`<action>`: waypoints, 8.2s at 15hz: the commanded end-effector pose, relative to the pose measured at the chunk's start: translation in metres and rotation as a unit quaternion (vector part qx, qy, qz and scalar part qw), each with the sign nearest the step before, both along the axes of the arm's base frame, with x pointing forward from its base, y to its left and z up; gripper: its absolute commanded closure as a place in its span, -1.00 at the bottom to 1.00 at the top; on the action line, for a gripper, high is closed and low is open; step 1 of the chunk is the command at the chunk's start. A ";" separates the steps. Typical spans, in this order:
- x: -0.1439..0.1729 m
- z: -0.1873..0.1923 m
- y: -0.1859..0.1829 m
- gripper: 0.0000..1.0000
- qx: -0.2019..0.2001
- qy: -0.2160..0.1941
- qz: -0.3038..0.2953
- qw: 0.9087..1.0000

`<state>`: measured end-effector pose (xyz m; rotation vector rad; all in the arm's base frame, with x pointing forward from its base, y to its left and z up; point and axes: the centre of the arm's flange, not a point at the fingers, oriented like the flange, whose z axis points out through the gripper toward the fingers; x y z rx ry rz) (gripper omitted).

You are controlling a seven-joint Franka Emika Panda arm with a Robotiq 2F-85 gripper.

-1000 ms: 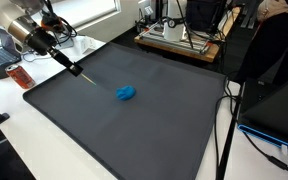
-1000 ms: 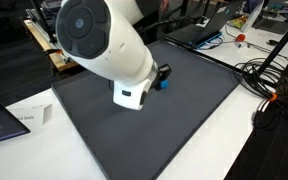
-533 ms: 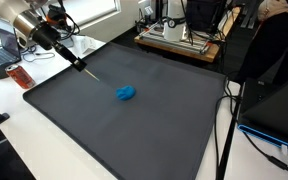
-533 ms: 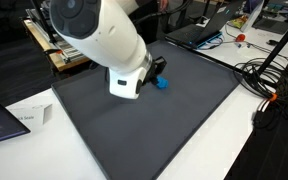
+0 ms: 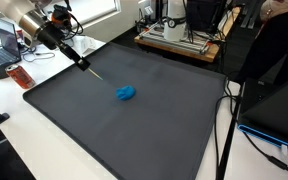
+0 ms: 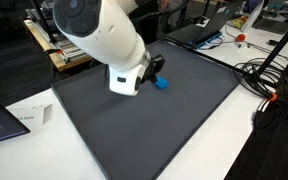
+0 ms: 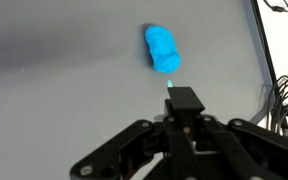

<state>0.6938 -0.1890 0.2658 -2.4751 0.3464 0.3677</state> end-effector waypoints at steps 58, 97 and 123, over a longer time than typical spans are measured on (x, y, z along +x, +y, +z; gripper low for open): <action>-0.196 -0.008 0.244 0.94 -0.240 -0.449 0.052 0.859; -0.130 -0.030 0.065 0.94 -0.046 -0.154 -0.071 0.985; -0.111 -0.084 0.076 0.94 -0.007 -0.042 -0.110 0.993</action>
